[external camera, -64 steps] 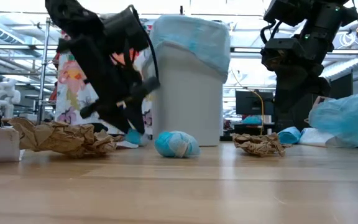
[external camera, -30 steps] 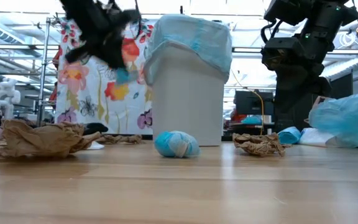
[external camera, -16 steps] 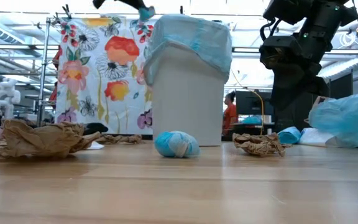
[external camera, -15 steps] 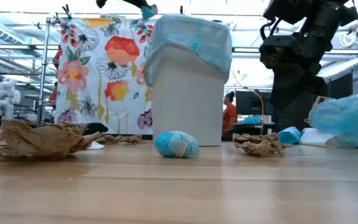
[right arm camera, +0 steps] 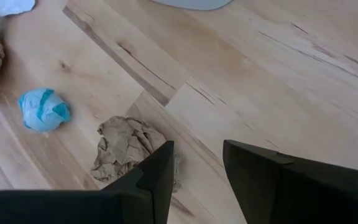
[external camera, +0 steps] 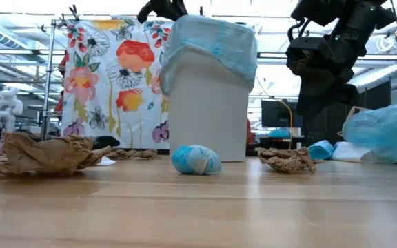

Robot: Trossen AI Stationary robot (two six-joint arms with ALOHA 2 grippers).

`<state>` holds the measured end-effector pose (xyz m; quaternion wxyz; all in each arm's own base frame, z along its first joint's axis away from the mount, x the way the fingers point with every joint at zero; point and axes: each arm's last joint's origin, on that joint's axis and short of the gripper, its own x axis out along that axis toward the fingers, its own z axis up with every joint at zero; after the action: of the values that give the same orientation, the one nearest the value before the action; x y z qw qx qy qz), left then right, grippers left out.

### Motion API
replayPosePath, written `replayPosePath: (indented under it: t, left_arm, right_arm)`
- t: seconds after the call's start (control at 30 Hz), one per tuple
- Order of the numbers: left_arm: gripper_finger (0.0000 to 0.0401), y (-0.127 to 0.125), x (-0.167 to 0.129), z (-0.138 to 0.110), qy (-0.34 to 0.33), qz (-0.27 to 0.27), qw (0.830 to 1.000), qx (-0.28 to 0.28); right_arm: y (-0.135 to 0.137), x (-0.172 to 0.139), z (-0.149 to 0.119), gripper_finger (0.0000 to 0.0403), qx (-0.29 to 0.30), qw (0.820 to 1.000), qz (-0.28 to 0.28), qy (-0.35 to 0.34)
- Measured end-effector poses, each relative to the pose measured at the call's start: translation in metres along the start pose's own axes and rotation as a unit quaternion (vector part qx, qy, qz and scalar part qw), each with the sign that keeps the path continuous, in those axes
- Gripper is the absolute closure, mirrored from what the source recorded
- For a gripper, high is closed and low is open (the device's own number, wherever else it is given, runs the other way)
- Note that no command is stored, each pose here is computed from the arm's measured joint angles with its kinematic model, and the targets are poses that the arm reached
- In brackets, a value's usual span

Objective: Place trash/remove bag and relplace
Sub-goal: Put the blue plastic into the trash bin

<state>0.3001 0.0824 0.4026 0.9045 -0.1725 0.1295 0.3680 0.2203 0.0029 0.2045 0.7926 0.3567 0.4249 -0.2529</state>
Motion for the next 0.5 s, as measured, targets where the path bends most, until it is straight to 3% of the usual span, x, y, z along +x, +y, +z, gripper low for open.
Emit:
replayPosePath:
  t: [0.3, 0.5]
  left_arm:
    - [0.0281, 0.006, 0.021, -0.011, 0.064, -0.026, 0.998, 0.002]
    - [0.0287, 0.008, -0.011, -0.015, 0.081, 0.029, 0.996, 0.010]
  right_arm:
    - [0.000, 0.000, 0.000, 0.0273, -0.002, 1.000, 0.000, 0.000]
    - [0.000, 0.000, 0.000, 0.0273, -0.002, 1.000, 0.002, 0.003]
